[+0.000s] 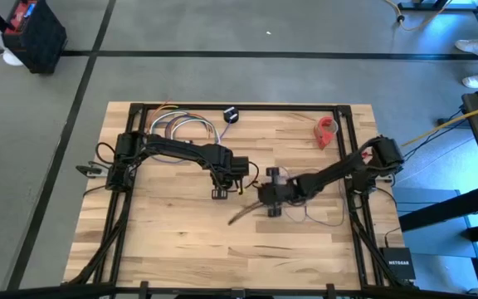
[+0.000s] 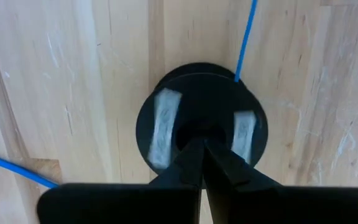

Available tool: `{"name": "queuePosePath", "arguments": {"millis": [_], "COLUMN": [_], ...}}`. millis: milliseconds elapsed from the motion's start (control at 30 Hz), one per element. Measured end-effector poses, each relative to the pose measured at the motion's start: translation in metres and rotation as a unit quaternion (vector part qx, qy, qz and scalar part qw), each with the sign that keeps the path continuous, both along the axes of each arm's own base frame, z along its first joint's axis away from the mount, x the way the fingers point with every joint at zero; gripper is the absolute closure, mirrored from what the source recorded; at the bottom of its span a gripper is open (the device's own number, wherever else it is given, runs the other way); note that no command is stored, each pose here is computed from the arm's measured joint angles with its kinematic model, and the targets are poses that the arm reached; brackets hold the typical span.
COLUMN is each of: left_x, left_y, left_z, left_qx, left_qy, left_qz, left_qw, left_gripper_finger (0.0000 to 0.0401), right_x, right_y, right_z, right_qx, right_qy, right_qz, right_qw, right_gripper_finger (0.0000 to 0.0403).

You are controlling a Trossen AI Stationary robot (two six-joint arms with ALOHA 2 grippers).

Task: Coil cords
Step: Put the spool with the coiled wire on the table

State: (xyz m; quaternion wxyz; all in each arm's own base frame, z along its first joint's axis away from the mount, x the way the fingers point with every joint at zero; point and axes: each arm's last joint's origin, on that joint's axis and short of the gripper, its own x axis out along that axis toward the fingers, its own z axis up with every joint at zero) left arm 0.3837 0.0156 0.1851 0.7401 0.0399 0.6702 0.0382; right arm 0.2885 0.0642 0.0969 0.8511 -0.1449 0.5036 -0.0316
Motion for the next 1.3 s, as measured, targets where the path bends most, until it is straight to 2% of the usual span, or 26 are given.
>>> {"name": "queuePosePath", "arguments": {"millis": [233, 400, 500, 633, 733, 833, 1000, 1100, 1167, 1233, 1300], "left_x": [-0.001, -0.001, -0.001, -0.002, -0.002, -0.001, -0.001, -0.001, -0.001, 0.000, 0.001], "left_y": [0.000, 0.000, 0.000, 0.000, 0.000, 0.000, 0.000, 0.000, 0.000, 0.000, 0.000], "left_z": [0.000, 0.000, 0.000, 0.000, -0.001, 0.000, 0.000, 0.000, 0.000, 0.000, 0.000], "left_qx": [0.000, 0.000, 0.000, -0.001, -0.001, -0.001, 0.000, 0.000, 0.000, 0.000, 0.000], "left_qy": [0.005, 0.004, 0.004, 0.010, 0.007, 0.005, 0.003, 0.003, 0.002, -0.002, -0.006], "left_qz": [0.003, 0.004, 0.005, 0.006, 0.008, 0.008, 0.008, 0.008, 0.008, 0.008, 0.008], "left_qw": [1.000, 1.000, 1.000, 1.000, 1.000, 1.000, 1.000, 1.000, 1.000, 1.000, 1.000], "left_gripper_finger": [0.0397, 0.0397, 0.0397, 0.0397, 0.0397, 0.0397, 0.0397, 0.0397, 0.0397, 0.0397, 0.0397], "right_x": [-0.033, -0.060, -0.081, -0.111, -0.124, -0.127, -0.119, -0.108, -0.098, -0.085, -0.071], "right_y": [0.025, 0.037, 0.041, 0.042, 0.041, 0.039, 0.044, 0.050, 0.054, 0.059, 0.062], "right_z": [0.017, 0.026, 0.031, 0.041, 0.049, 0.052, 0.059, 0.069, 0.076, 0.080, 0.080], "right_qx": [0.025, 0.018, 0.005, -0.022, -0.032, -0.041, -0.025, -0.026, -0.034, -0.049, -0.057], "right_qy": [0.059, 0.114, 0.163, 0.237, 0.251, 0.220, 0.201, 0.161, 0.117, 0.035, -0.049], "right_qz": [-0.031, -0.063, -0.096, -0.152, -0.212, -0.275, -0.272, -0.246, -0.211, -0.173, -0.147], "right_qw": [0.997, 0.991, 0.982, 0.959, 0.944, 0.935, 0.941, 0.955, 0.970, 0.983, 0.986], "right_gripper_finger": [0.0400, 0.0401, 0.0401, 0.0400, 0.0394, 0.0382, 0.0336, 0.0294, 0.0266, 0.0242, 0.0223]}}
